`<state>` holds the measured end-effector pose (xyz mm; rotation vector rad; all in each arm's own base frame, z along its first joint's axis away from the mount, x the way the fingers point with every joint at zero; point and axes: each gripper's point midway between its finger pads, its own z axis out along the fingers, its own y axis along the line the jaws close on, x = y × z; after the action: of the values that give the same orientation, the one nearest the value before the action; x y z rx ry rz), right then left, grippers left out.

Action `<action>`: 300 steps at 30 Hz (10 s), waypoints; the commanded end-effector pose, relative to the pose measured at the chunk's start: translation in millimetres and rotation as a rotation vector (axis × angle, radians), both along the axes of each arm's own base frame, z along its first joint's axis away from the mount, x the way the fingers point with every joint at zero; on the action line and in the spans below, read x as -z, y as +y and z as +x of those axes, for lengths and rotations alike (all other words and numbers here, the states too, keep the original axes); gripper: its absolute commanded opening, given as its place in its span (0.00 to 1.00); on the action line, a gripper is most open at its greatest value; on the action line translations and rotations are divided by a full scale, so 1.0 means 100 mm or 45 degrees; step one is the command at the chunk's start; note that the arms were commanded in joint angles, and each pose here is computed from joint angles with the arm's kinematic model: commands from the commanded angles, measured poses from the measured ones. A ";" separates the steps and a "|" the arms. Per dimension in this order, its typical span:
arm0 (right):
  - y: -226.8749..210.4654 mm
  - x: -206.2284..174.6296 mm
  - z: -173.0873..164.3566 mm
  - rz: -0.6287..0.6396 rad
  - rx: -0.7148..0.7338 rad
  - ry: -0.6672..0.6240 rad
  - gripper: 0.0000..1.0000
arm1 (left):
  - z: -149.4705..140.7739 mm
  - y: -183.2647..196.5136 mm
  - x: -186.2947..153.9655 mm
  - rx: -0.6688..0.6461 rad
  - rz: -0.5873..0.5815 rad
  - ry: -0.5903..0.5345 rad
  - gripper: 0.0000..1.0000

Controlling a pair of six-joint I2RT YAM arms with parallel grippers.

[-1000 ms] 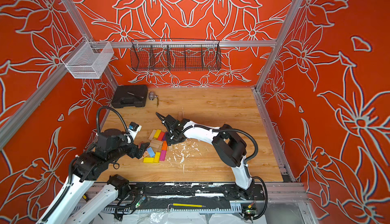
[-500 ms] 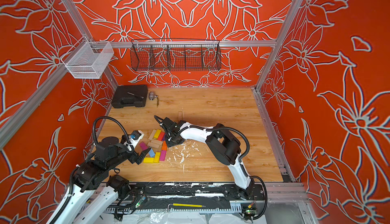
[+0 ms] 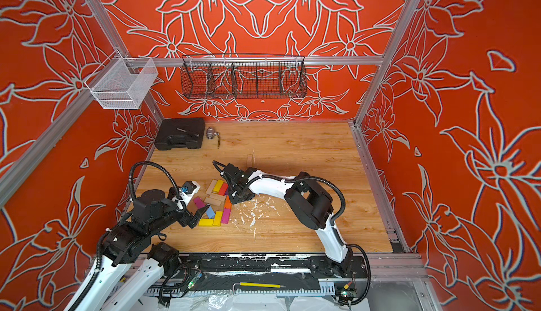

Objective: Assemble the letter k with building blocks
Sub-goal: Pick up the building block from the center of the board, then assemble the building block at the center of the board, then pick up the building block from the center of the board.

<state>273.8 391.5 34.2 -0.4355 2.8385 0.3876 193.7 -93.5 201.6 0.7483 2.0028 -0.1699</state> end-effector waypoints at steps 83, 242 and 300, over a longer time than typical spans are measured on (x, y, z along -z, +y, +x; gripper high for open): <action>-0.43 -0.03 1.17 -0.148 0.555 -0.004 0.34 | 0.10 -0.21 0.08 0.108 -0.056 0.023 0.97; -1.65 -2.65 -0.46 0.639 -0.083 -0.770 0.98 | 1.19 0.35 1.38 -0.794 0.080 1.464 0.34; -1.73 -2.46 -0.29 0.581 0.056 -0.787 0.98 | 1.15 0.39 1.58 -0.638 0.282 1.424 0.45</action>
<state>241.7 217.9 276.4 -0.3419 2.0988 0.7272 322.9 -55.1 36.4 0.0712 3.2390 -0.1387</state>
